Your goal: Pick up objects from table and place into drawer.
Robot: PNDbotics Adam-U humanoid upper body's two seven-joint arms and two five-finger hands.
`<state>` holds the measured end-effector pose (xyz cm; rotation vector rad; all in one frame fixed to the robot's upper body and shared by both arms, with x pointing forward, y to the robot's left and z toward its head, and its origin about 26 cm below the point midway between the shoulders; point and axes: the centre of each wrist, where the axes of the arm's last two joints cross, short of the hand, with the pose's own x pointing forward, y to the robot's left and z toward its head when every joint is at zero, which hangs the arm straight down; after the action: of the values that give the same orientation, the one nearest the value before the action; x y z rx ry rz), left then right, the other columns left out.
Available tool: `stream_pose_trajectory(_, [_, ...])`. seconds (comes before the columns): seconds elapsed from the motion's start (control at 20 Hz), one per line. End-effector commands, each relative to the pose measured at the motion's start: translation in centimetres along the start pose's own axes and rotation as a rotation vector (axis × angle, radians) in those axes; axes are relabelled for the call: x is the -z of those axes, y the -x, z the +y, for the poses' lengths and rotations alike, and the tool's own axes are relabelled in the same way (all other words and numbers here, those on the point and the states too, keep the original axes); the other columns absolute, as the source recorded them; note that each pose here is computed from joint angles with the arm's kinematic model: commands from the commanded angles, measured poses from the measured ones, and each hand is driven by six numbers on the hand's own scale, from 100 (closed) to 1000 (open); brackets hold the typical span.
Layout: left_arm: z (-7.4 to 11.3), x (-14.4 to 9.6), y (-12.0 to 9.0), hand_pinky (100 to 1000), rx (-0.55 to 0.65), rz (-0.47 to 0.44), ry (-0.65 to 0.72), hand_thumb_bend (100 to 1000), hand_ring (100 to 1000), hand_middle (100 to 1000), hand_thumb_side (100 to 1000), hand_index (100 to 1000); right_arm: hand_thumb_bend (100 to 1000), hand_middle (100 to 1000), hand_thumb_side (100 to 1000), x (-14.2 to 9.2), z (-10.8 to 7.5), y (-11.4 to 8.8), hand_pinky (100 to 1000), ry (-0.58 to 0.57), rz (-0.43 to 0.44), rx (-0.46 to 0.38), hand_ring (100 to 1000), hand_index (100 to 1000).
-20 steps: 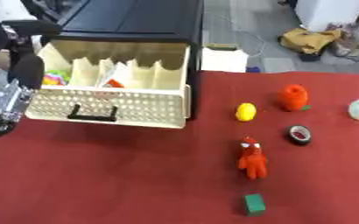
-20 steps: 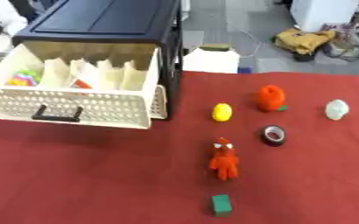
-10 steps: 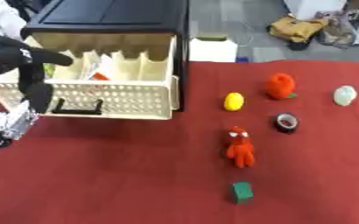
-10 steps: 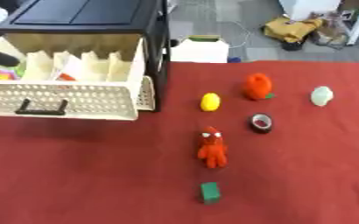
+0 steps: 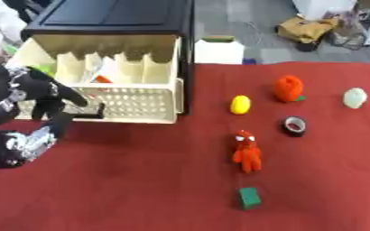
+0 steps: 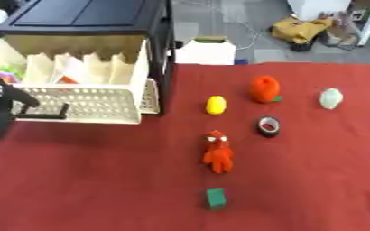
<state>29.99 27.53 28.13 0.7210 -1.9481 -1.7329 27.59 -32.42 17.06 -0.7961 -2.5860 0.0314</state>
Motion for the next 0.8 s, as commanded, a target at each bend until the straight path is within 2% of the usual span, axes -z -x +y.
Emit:
stream_pose_trajectory(0.05, [0.8, -0.4, -0.1, 415, 0.018, 0.026, 0.085, 100, 337, 423, 1000, 771, 100, 599, 930, 0.3, -0.2, -0.3, 691, -0.011, -0.028, -0.014, 777, 727])
stream_pose_trajectory(0.35, [0.3, -0.2, -0.3, 404, 0.000, 0.063, 0.215, 100, 366, 478, 1000, 788, 100, 596, 925, -0.1, -0.2, -0.3, 692, -0.015, -0.023, -0.020, 774, 726])
stream_pose_trajectory(0.6, [-0.2, 0.0, -0.4, 452, -0.007, 0.089, 0.300, 100, 493, 520, 1000, 802, 100, 594, 923, -0.1, -0.2, -0.2, 693, -0.014, -0.019, -0.021, 773, 726])
stream_pose_trajectory(0.8, [-1.0, 0.1, -0.6, 541, -0.059, 0.110, 0.360, 100, 592, 575, 1000, 825, 100, 595, 916, -0.1, -0.2, -0.3, 692, -0.009, -0.012, -0.019, 767, 725])
